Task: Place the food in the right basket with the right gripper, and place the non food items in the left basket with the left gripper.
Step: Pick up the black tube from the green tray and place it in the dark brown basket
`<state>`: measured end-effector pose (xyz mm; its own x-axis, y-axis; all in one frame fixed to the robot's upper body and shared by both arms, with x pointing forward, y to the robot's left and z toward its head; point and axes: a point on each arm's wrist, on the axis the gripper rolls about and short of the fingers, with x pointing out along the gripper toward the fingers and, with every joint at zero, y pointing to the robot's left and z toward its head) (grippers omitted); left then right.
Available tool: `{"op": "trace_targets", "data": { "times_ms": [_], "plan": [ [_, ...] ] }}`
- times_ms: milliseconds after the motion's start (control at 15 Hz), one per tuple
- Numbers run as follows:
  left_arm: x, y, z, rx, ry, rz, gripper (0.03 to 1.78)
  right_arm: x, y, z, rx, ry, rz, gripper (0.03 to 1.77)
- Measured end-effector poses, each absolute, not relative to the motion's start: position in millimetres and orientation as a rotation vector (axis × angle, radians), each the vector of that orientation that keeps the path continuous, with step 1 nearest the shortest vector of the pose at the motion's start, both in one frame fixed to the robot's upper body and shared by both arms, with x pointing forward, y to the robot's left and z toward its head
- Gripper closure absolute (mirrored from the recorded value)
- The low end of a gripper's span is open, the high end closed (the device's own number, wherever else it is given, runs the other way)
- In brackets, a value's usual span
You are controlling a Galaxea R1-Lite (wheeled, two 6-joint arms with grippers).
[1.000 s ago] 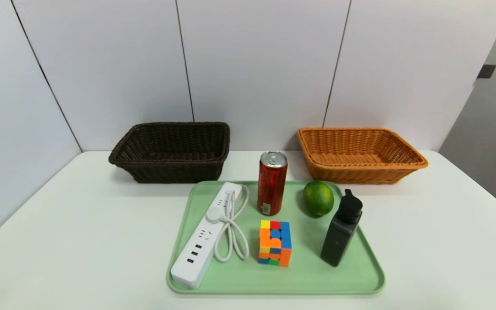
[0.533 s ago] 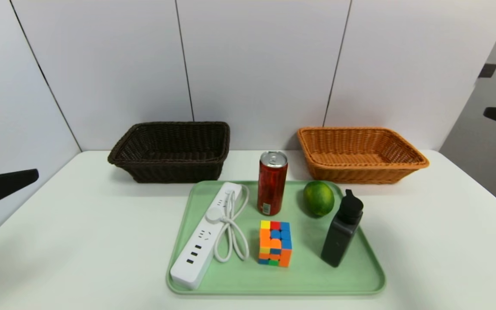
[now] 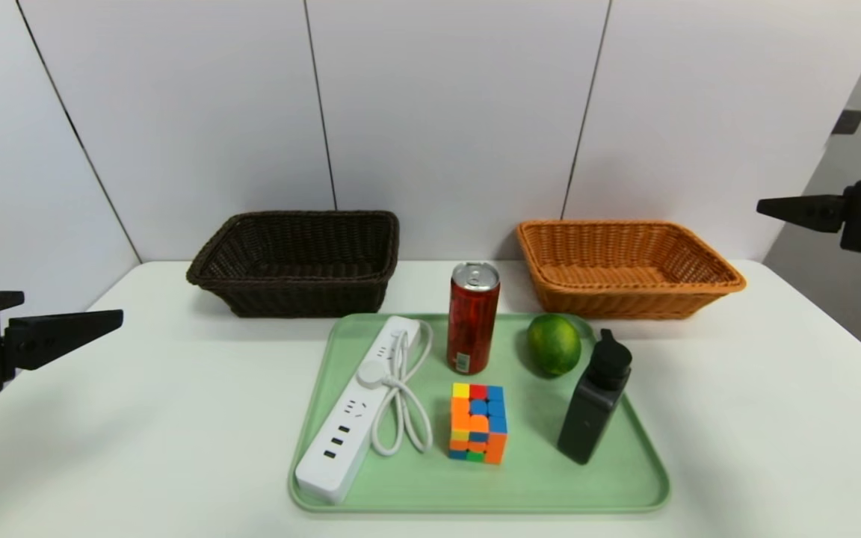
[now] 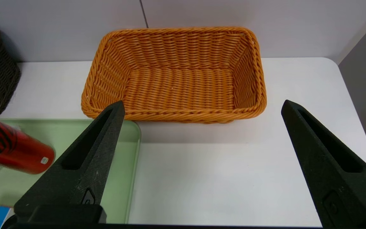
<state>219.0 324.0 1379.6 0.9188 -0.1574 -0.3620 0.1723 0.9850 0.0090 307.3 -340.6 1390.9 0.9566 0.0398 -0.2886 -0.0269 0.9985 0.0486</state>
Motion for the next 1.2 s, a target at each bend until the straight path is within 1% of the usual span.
{"op": "trace_targets", "data": {
  "times_ms": [133,333,467,600,800,1067,1200],
  "plan": [
    [231.4,316.7,1374.4,0.025,0.394,-0.210,0.12,320.8,-342.0,1389.0,0.031,0.289,0.033,0.10],
    [245.6,291.8,1370.1,-0.060,0.454,-0.303,0.12,340.4,-341.5,1385.1,0.014,0.238,0.087,0.10],
    [251.8,267.8,1372.6,-0.160,0.491,-0.335,0.12,344.0,-340.2,1376.2,0.005,0.297,0.125,0.10],
    [255.2,241.3,1372.4,-0.179,0.503,-0.365,0.12,345.8,-339.2,1373.2,0.005,0.345,0.135,0.10],
    [256.0,197.6,1365.8,-0.153,0.443,-0.471,0.12,349.1,-339.0,1372.3,0.006,0.351,0.134,0.10],
    [248.7,151.7,1326.2,-0.067,0.316,-0.568,0.12,350.1,-340.8,1375.0,0.005,0.342,0.124,0.10],
    [247.1,134.2,1314.5,-0.072,0.265,-0.622,0.12,349.5,-341.3,1375.2,0.008,0.342,0.123,0.10]
  ]
}}
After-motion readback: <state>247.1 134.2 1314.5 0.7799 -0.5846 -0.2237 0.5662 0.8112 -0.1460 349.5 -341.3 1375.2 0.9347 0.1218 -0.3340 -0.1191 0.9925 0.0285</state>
